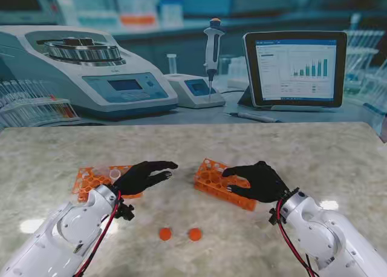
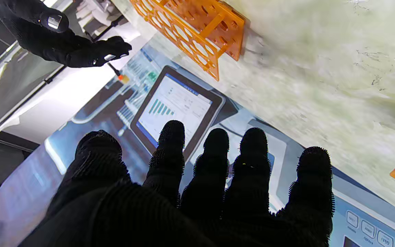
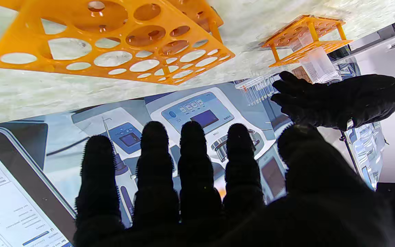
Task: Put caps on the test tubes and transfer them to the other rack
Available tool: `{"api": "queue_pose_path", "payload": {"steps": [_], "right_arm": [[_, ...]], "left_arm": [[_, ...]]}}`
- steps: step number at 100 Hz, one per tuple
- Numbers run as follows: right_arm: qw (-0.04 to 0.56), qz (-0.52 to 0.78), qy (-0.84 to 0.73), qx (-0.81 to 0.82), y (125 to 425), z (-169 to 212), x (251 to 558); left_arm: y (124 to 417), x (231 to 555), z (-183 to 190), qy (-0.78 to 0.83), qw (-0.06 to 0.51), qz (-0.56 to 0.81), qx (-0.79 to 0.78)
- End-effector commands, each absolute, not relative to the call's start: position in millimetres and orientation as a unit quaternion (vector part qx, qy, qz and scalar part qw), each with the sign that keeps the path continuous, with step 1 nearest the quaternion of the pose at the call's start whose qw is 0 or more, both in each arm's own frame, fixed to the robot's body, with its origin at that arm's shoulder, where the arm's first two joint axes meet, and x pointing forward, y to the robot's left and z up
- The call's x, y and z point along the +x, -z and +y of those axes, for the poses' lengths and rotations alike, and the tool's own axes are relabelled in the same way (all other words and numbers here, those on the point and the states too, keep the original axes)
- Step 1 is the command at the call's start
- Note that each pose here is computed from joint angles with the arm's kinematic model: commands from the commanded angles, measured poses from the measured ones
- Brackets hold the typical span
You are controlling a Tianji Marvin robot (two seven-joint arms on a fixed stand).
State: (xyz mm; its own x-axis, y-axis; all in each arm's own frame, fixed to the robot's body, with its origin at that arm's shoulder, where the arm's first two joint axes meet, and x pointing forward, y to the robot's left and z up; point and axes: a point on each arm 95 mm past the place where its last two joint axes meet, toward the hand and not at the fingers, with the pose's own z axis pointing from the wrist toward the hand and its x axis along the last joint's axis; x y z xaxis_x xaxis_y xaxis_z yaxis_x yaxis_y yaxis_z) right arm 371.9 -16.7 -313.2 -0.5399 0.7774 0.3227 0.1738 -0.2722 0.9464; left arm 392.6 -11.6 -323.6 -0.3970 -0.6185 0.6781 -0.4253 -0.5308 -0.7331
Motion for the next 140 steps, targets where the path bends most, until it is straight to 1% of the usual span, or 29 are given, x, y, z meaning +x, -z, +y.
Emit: {"api": "queue_pose_path", "payload": {"steps": [1, 81, 106, 140], "right_arm": [[0.222, 0.562, -0.675, 0.424, 313, -14, 370], [0.22, 0.561, -0.68, 0.418, 311, -13, 370], [0.219, 0.564, -0.678, 0.417, 311, -12, 369], [0.219, 0.565, -0.677, 0.417, 312, -15, 369]], "left_arm": [[324, 392, -12, 0.683, 0.069, 0.482, -0.544], [319, 392, -13, 0.694, 0.071, 0.486, -0.527], [308, 395, -10, 0.702, 0.079, 0.492, -0.509], [289, 406, 7, 0.705, 0.102, 0.497, -0.495]]}}
